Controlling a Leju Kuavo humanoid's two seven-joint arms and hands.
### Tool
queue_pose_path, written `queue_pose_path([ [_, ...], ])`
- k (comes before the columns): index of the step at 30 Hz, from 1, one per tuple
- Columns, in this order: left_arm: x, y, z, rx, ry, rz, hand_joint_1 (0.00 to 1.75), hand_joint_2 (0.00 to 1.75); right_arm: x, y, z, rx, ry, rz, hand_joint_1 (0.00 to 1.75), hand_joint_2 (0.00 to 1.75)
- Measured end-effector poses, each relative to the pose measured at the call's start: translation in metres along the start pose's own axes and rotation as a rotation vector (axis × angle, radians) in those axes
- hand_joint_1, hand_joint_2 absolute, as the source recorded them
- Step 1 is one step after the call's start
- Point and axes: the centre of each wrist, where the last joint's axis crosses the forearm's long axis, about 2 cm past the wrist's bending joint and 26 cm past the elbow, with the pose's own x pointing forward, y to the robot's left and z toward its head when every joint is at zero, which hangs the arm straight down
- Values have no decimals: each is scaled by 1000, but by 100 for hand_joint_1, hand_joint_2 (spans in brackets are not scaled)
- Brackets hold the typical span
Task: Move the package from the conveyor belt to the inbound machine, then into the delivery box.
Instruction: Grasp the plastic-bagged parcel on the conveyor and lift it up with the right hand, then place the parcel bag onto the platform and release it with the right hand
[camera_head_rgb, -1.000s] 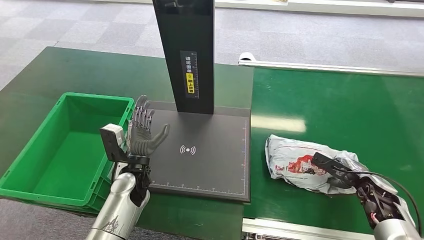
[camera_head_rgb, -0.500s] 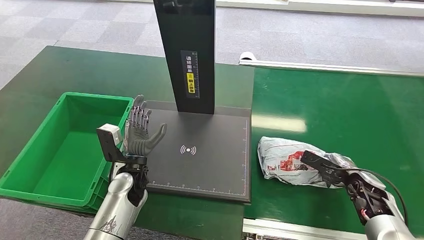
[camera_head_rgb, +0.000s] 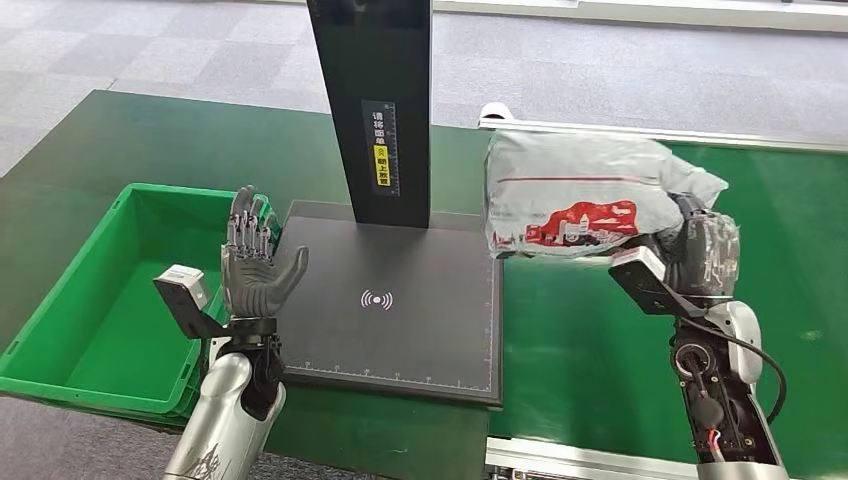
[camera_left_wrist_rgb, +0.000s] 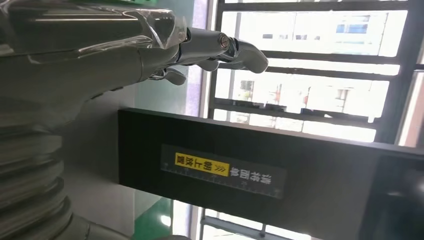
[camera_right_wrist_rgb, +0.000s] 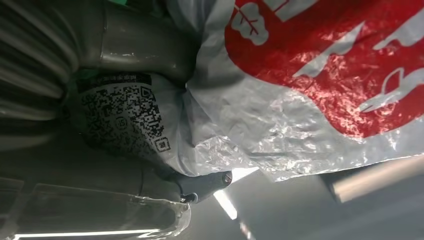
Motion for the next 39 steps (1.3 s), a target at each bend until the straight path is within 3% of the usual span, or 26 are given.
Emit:
queue_pose_path([
  [5,3,-3,0,11,-20,8,0,175,30,-24,-9,-306,-88,-175,175,175],
  [12,5,-9,-3,50,-39,9,0,175,84,-44,-23,-590,-297,-209,175,175],
  [15,9,-9,-6,93,-70,-8,0,175,101,-35,-32,-494,-320,-259,175,175],
  [19,14,-10,-9,108,-93,13,0,175,117,-3,-34,-294,-341,-303,175,175],
  [24,16,-10,-10,106,-105,25,0,175,126,23,-31,-186,-338,-330,175,175],
  [39,18,-10,-11,102,-111,30,0,175,128,42,-27,-98,-314,-346,175,175],
])
